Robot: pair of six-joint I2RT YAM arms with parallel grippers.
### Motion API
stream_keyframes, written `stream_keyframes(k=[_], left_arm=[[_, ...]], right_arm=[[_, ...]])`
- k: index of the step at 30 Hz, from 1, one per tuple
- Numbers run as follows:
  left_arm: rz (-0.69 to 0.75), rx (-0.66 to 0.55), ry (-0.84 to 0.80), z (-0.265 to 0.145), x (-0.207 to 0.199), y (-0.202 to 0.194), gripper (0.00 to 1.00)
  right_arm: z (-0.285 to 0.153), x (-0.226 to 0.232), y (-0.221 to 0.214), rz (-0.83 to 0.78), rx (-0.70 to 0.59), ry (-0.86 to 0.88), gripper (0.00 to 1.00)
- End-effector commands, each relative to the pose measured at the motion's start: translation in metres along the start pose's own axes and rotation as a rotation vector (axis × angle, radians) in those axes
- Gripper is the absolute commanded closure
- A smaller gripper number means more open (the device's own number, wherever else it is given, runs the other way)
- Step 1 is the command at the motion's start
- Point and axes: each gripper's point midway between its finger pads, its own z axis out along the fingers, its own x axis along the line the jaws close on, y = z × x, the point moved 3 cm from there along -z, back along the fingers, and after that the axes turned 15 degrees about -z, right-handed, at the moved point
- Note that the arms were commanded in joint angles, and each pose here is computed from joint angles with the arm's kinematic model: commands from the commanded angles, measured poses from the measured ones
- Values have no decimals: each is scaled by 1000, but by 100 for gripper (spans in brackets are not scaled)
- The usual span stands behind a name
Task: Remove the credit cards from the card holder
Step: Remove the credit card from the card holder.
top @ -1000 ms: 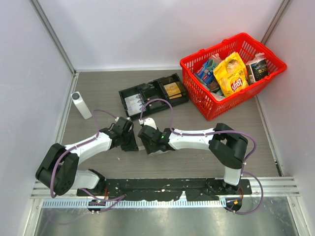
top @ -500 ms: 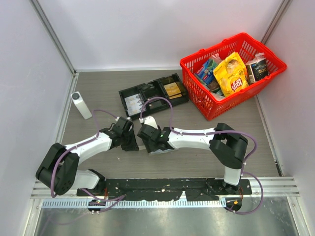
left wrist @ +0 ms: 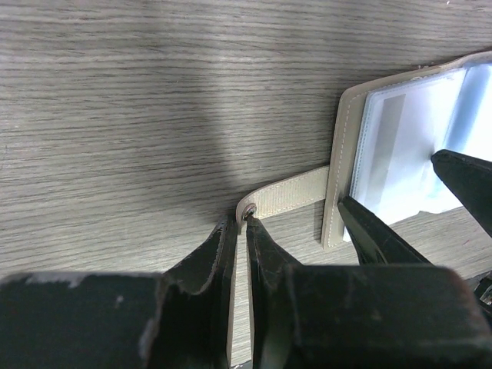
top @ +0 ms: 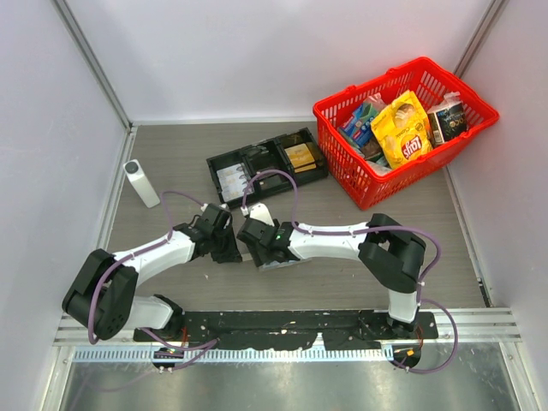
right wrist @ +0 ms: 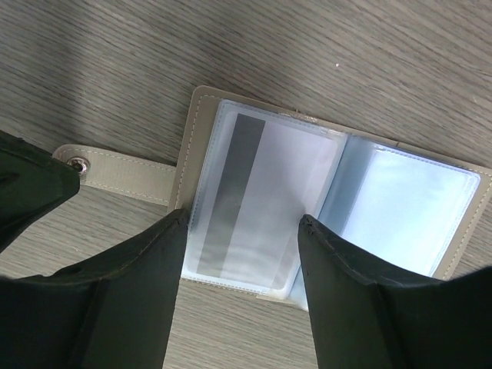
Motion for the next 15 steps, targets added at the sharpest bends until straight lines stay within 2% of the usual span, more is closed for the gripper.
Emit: stream_keyframes(k=[1, 15], left_arm=[[2, 35, 105, 8, 29, -13, 87], [6, 35, 109, 5, 30, -13, 89]], right_arm=[[-2, -2, 11, 16, -33, -36, 37], [-29, -28, 30, -12, -61, -158, 46]])
